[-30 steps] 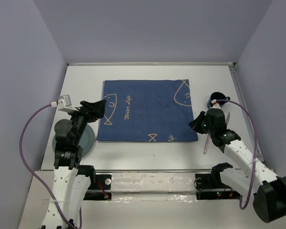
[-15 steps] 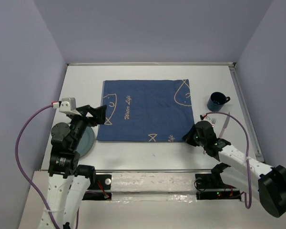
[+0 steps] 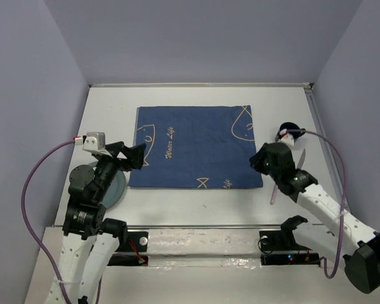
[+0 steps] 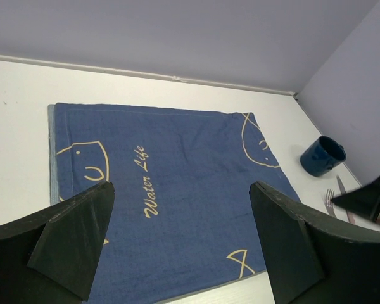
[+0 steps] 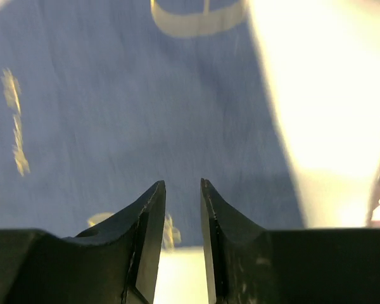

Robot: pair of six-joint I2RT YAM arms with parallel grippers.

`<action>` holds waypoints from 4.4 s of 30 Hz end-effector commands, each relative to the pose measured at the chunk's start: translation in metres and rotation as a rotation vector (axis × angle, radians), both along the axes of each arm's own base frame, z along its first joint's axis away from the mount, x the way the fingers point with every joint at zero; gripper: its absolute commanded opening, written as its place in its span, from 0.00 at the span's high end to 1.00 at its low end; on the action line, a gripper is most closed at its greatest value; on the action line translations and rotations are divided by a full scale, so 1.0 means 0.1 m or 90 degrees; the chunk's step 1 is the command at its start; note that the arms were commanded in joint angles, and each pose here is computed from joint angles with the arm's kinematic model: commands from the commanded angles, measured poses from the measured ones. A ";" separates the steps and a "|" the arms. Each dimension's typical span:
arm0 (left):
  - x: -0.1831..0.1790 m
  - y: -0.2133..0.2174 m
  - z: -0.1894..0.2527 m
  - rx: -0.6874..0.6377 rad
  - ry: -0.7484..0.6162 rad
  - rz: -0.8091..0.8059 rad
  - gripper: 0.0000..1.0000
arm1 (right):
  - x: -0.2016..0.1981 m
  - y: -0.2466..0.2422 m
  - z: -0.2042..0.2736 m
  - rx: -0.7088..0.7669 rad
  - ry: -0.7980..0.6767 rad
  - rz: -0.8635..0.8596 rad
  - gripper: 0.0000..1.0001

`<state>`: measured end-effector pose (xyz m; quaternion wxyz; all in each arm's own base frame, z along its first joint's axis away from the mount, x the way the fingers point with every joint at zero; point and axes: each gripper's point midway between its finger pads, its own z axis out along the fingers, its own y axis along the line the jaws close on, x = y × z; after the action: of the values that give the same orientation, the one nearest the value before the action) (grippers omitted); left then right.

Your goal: Set the dinner table for one person

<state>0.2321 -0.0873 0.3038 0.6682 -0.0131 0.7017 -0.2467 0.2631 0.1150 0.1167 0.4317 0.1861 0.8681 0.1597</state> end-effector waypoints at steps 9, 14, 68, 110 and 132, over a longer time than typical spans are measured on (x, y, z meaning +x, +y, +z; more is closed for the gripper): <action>-0.18 -0.14 0.15 0.007 -0.047 -0.046 0.01 | 0.98 -1.73 0.80 -0.219 -0.035 -0.308 0.57; -0.25 -0.19 0.19 0.003 -0.056 -0.061 0.01 | 1.24 -2.04 0.59 -0.177 0.011 -0.336 0.55; -0.23 -0.28 0.10 0.010 -0.035 -0.074 0.01 | 2.92 -0.32 1.07 -0.184 -0.082 -0.014 1.00; -0.07 -0.16 0.00 0.011 0.001 -0.021 0.01 | 2.95 -0.12 0.71 -0.184 -0.042 -0.010 0.32; 0.01 0.77 0.22 -0.017 -0.029 0.276 0.01 | 0.26 4.28 0.39 0.246 -0.052 0.567 0.38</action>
<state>0.2371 -0.0228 0.2986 0.6925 -0.1438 0.6977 -0.1135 0.2865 0.4957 0.1184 0.3063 -0.1447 0.8439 0.4160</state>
